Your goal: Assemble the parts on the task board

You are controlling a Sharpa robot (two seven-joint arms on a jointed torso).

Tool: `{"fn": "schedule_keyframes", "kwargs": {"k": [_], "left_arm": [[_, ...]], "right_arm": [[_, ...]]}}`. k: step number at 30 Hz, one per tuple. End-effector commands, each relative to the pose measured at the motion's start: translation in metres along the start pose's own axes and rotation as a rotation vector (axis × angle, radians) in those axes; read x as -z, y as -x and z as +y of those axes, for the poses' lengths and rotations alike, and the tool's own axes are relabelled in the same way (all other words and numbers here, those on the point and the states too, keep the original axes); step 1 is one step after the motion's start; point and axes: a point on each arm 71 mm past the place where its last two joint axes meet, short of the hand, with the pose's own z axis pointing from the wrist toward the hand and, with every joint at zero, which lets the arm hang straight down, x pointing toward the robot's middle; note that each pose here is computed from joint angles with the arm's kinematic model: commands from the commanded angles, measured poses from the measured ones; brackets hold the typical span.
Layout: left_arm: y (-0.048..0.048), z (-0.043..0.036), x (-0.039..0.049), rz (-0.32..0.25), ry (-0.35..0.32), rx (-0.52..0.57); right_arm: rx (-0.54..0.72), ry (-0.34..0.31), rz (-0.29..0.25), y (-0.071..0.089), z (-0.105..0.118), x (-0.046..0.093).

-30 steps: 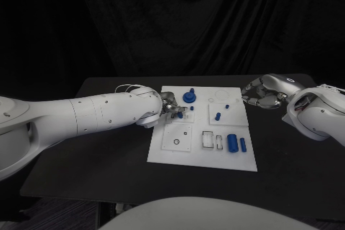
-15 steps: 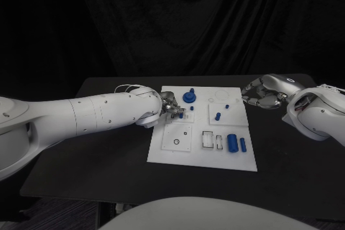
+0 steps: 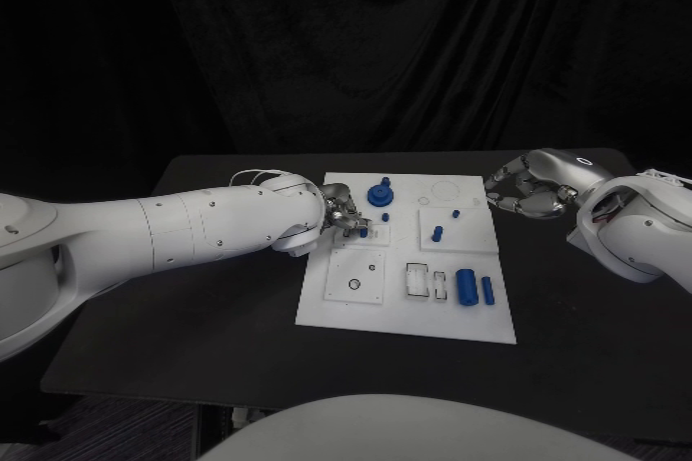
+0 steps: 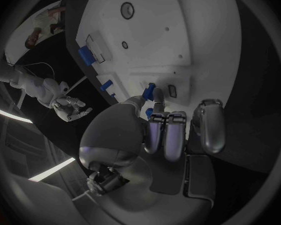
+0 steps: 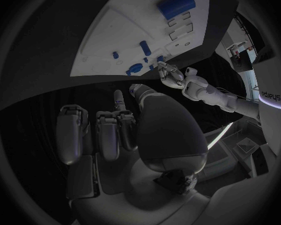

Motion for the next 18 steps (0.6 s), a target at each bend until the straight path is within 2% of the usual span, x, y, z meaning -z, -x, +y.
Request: {"fn": "schedule_keyframes", "kwargs": {"k": [1, 11, 14, 18], "left_arm": [[-0.0014, -0.0023, 0.0005, 0.001, -0.025, 0.005], [0.0060, -0.0020, 0.0048, -0.101, -0.072, 0.044], [0.0086, -0.0025, 0.0107, -0.147, -0.101, 0.007], [0.0149, -0.0055, 0.0161, -0.164, -0.113, -0.029]], "right_arm": [[0.001, -0.018, 0.003, -0.001, -0.001, 0.000], [0.001, -0.018, 0.001, -0.001, -0.002, 0.001], [0.001, -0.022, 0.000, 0.000, -0.003, 0.001], [-0.008, -0.026, 0.000, 0.000, -0.004, 0.001]]}}
